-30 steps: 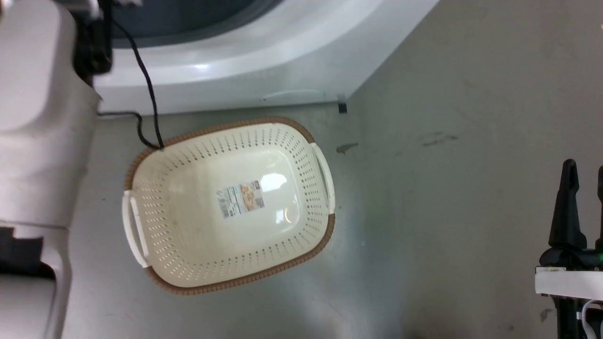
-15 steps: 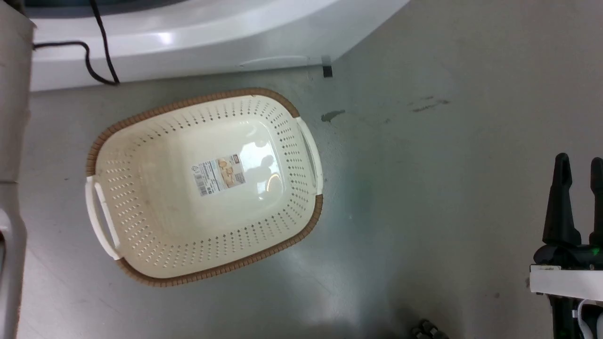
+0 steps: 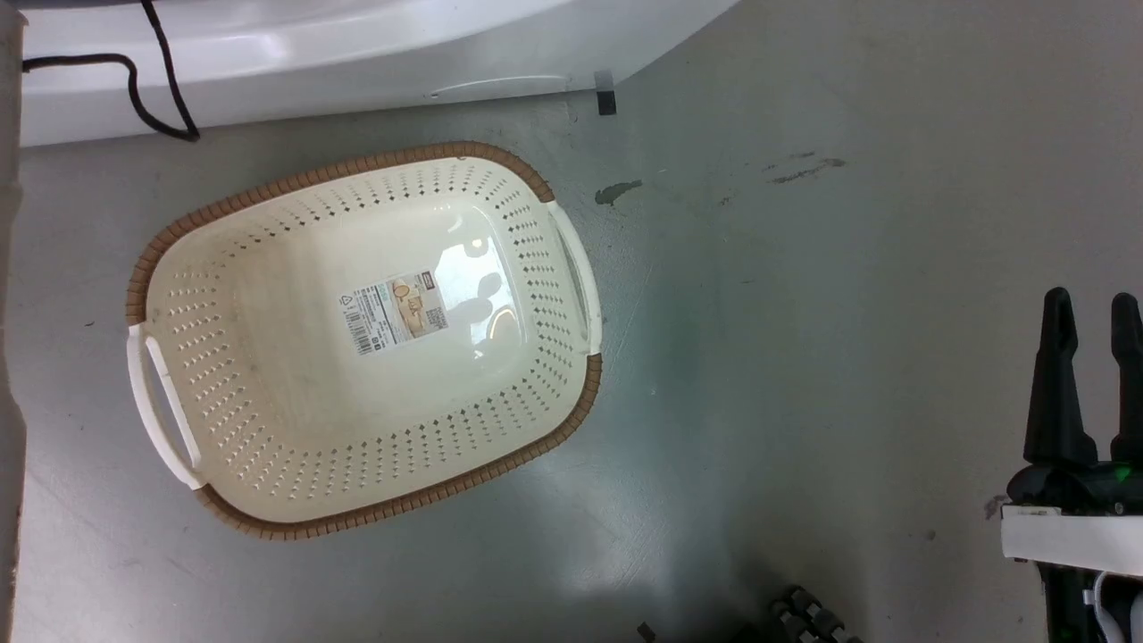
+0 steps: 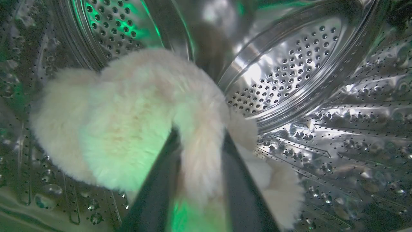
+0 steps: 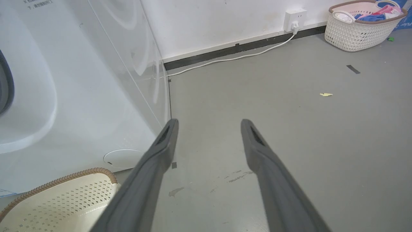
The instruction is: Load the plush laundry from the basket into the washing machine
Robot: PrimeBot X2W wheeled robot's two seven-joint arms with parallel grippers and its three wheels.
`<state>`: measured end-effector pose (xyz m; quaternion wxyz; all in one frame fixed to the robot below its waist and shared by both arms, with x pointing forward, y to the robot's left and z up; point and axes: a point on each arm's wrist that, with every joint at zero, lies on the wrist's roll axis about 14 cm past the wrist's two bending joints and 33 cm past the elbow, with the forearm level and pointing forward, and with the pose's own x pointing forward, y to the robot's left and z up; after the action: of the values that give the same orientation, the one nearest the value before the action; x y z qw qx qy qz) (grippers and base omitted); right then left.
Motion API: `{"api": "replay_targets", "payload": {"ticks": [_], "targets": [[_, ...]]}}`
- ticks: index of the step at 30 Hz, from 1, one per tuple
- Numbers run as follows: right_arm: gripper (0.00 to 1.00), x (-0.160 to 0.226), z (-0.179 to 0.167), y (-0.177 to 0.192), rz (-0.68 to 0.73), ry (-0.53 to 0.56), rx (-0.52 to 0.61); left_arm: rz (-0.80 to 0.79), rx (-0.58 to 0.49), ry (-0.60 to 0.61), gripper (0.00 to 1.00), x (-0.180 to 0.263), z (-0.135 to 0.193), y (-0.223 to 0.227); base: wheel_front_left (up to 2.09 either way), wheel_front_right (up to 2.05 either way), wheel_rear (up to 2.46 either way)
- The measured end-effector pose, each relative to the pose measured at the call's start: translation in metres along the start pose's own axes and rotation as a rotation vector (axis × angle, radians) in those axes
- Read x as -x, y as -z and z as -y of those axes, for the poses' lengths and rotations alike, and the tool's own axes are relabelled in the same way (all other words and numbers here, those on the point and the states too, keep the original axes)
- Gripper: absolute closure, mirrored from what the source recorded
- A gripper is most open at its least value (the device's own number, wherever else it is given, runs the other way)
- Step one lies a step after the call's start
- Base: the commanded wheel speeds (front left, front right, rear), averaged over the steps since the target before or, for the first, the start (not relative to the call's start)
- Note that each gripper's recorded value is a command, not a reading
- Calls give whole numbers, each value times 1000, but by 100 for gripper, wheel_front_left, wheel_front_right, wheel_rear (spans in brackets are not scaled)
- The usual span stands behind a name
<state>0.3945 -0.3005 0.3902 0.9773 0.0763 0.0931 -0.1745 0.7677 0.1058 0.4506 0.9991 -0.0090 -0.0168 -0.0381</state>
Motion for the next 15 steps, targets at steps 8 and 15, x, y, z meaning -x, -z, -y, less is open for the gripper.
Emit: {"api": "replay_targets", "payload": {"ticks": [8, 15], "targets": [[0, -2, -3, 2, -1, -9, -6, -5, -9, 3, 0, -1, 0, -4, 0, 0, 0], [0, -8, -12, -3, 21, -37, -10, 6, -7, 26, 0, 6, 7, -12, 0, 0, 0]]}}
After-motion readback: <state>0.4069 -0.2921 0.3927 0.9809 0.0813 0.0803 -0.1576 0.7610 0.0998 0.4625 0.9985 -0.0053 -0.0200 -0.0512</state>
